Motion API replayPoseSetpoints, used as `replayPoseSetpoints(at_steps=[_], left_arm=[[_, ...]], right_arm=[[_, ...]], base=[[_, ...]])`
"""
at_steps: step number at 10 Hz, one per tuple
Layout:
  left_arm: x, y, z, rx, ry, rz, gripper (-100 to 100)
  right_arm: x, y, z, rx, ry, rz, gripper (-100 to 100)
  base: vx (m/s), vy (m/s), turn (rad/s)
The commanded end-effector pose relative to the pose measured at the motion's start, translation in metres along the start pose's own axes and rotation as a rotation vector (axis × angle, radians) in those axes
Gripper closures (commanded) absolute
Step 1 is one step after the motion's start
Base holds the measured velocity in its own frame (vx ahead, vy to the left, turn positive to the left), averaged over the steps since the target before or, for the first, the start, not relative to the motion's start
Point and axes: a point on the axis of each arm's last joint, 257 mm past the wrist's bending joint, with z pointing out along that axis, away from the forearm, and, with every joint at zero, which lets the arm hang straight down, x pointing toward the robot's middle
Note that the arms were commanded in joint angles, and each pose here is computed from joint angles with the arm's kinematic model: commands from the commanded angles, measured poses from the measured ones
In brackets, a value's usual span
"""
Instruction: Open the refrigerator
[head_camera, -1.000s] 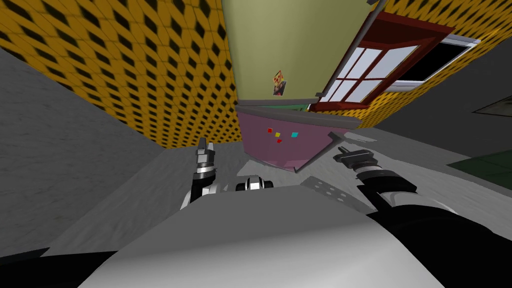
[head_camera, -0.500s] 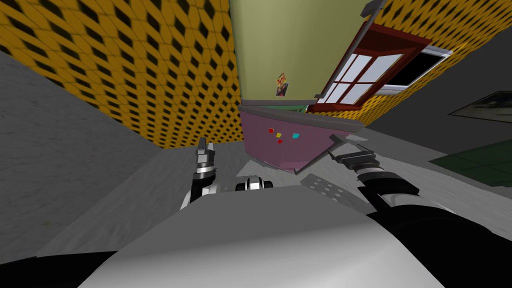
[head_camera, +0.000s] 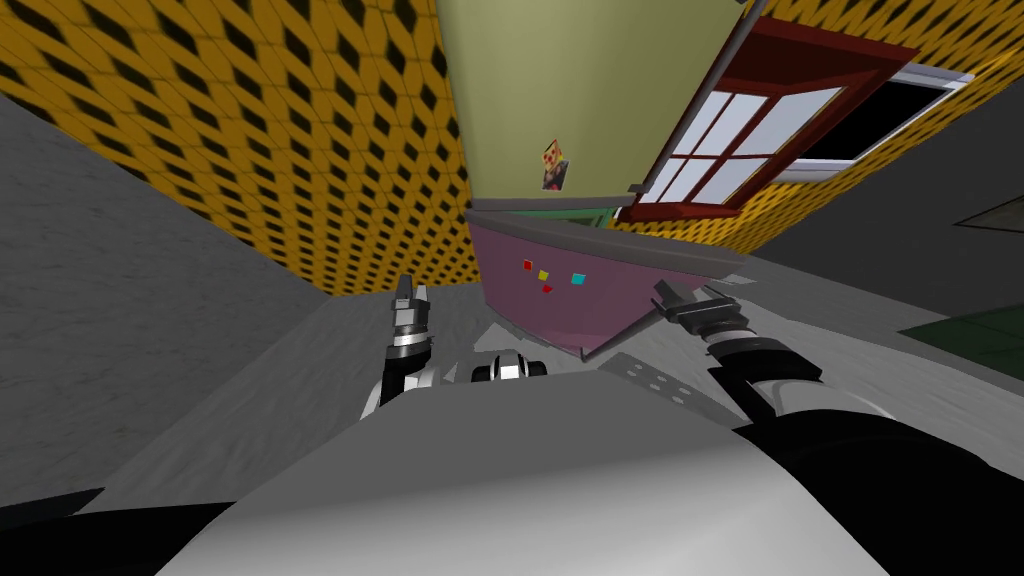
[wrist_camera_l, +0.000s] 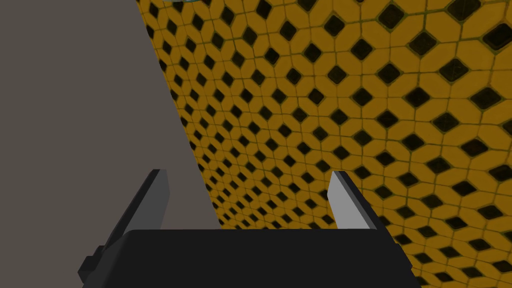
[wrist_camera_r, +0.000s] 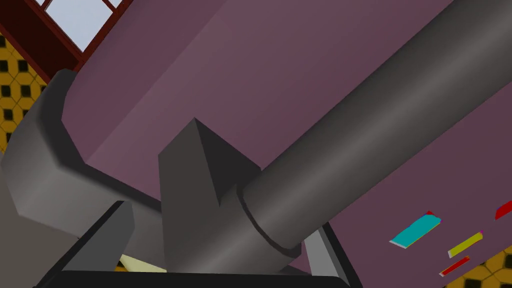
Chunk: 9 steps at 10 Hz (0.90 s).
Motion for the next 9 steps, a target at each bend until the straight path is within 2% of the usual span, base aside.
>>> replayPoseSetpoints(at_steps=[1, 4, 5, 6, 9], left_arm=[[0.0, 0.0, 0.0, 0.0, 0.0, 0.0, 0], [0.0, 0.0, 0.0, 0.0, 0.0, 0.0, 0], [0.0, 0.0, 0.0, 0.0, 0.0, 0.0, 0], [0.0, 0.0, 0.0, 0.0, 0.0, 0.0, 0], [0.0, 0.0, 0.0, 0.0, 0.0, -0.001, 0]], right_arm=[[-0.004, 0.003, 0.005, -0.006, -0.016, 0.004, -100], [-0.003, 0.003, 0.004, -0.008, -0.013, 0.006, -100], [-0.003, 0.002, 0.004, -0.008, -0.013, 0.007, 100], [0.001, -0.005, -0.002, 0.016, 0.002, 0.008, 100], [0.006, -0.01, -0.009, 0.034, 0.018, 0.011, 100]], base=[[0.05, -0.175, 0.07], [0.075, -0.057, 0.017], [0.013, -0.013, -0.014], [-0.062, 0.147, -0.122], [-0.055, 0.219, -0.1]])
